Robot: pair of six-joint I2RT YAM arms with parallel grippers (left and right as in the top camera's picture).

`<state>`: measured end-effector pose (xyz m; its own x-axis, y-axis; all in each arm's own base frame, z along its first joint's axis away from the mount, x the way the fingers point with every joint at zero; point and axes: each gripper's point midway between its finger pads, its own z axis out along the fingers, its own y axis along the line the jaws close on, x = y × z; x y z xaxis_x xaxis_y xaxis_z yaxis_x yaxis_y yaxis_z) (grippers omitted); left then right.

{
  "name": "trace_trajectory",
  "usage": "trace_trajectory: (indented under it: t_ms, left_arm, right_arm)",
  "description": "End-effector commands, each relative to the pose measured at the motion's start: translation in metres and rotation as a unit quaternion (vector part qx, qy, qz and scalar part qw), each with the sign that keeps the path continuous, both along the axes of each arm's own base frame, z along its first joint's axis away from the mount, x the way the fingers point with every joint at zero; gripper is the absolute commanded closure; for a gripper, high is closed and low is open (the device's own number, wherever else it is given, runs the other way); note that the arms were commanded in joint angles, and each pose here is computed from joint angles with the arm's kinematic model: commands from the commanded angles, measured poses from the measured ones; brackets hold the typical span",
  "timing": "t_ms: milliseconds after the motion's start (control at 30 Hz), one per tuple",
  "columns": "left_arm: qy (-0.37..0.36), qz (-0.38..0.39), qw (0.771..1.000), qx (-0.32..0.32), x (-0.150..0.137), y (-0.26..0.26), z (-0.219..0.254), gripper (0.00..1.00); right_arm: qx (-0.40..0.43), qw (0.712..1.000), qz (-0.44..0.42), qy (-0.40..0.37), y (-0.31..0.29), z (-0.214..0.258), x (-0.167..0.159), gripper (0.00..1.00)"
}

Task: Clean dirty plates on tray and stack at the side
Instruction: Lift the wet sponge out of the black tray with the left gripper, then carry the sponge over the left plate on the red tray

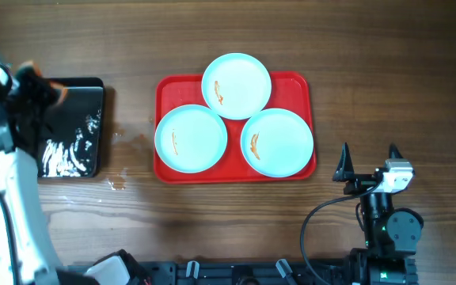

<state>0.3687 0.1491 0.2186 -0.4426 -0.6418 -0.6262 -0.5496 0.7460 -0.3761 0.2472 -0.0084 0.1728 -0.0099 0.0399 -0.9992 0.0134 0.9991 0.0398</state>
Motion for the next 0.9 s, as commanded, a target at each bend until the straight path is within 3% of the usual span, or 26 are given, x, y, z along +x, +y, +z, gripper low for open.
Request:
trace_trajectory:
  t_ms: [0, 133, 267, 400, 467, 667, 867]
  left_arm:
    - [0.153, 0.027, 0.988, -0.003, -0.028, 0.015, -0.102, 0.96]
    - [0.145, 0.012, 0.989, -0.029, -0.024, 0.005, -0.098, 0.96]
    - [0.021, -0.06, 0.993, -0.101, 0.004, -0.033, -0.026, 0.96]
    - [-0.073, -0.155, 0.969, -0.177, 0.003, -0.084, 0.037, 0.96]
    - [-0.067, -0.167, 0.966, -0.185, -0.006, -0.097, 0.041, 0.96]
    - [0.039, -0.212, 0.946, -0.243, -0.039, -0.159, 0.009, 0.96]
    - [0.091, -0.299, 0.92, -0.238, -0.051, -0.226, -0.009, 0.96]
  right_arm:
    - [-0.007, 1.0, -0.009, -0.001, -0.004, 0.0, 0.0, 0.0]
    - [-0.006, 1.0, -0.009, -0.001, -0.004, 0.0, 0.0, 0.0]
    - [-0.007, 1.0, -0.009, -0.001, -0.004, 0.0, 0.0, 0.0]
    - [-0.007, 1.0, -0.009, -0.001, -0.004, 0.0, 0.0, 0.0]
    - [-0.007, 1.0, -0.009, -0.001, -0.004, 0.0, 0.0, 0.01]
    - [-0.006, 1.0, -0.009, -0.001, -0.004, 0.0, 0.0, 0.0]
    - [-0.006, 1.0, -0.009, -0.001, -0.004, 0.0, 0.0, 0.0]
